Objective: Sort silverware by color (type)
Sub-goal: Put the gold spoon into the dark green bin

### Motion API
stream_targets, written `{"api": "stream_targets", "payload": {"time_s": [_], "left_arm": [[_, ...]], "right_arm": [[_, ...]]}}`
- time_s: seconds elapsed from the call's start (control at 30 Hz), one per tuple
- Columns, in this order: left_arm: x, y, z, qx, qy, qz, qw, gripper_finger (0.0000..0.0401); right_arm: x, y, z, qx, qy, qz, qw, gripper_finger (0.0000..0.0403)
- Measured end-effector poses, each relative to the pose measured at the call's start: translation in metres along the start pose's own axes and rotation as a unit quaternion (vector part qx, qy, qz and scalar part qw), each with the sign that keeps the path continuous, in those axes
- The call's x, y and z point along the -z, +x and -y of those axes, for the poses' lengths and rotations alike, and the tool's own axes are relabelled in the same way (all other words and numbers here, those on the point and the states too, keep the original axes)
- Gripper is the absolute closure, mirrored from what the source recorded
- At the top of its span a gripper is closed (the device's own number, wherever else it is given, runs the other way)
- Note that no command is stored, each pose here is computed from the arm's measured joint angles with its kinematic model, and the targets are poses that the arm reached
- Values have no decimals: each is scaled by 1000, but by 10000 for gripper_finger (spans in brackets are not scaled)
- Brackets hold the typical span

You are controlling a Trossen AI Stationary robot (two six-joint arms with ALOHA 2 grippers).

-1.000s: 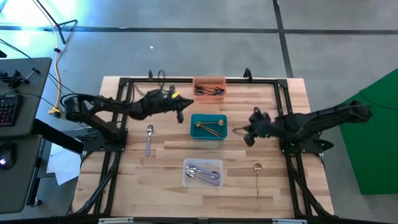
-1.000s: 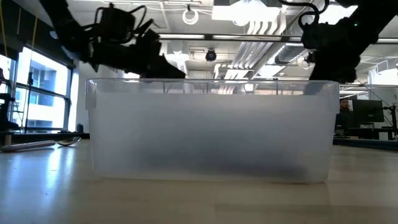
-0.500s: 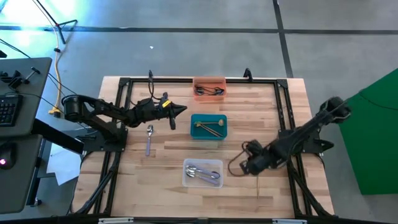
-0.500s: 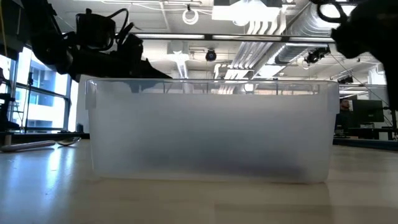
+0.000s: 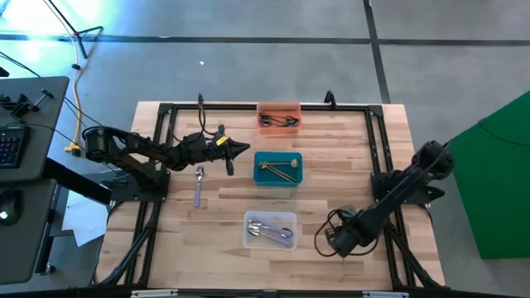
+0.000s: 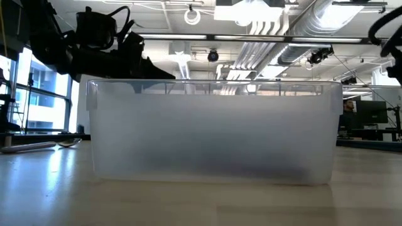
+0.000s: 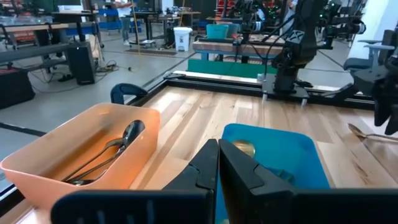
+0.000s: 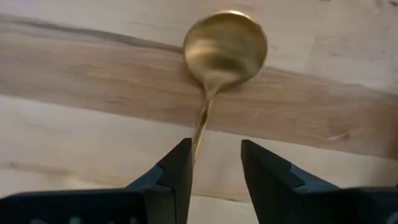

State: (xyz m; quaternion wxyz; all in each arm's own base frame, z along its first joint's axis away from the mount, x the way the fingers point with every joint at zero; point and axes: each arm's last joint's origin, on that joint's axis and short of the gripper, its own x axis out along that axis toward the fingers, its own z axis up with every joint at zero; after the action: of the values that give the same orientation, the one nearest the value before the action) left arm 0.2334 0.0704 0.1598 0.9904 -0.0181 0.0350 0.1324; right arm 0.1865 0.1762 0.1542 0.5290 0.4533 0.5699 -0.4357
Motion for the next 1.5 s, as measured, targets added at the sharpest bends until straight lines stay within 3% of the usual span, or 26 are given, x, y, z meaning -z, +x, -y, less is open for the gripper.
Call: {"api": "stream_targets", "payload": {"time_s": [0.23,0.5,0.77,0.9,1.07,1.23,1.5], "left_arm": [[0,0,0,0,-10,0,1000,396],[4,-10,0,0,-12,25,1000,396],[11,-25,-5,-16,-24,45,999,396],[15,-28,-8,-24,-27,37,999,396],[15,-28,-8,-25,-26,37,999,396],[15,-28,-8,-26,-21,36,999,396],[15,-28,-8,-26,-17,36,999,396]], "right_arm": [[1,20,-3,-11,9,-14,1000,312],[-2,22,-5,-29,-24,3,999,394],[-17,16,-12,-36,-82,-9,996,398],[-39,0,-14,-71,-100,57,991,397],[-69,-33,-18,-114,-156,85,978,400],[-107,-70,-32,-97,-229,120,961,399],[-174,-121,-74,-104,-368,205,901,398]]}}
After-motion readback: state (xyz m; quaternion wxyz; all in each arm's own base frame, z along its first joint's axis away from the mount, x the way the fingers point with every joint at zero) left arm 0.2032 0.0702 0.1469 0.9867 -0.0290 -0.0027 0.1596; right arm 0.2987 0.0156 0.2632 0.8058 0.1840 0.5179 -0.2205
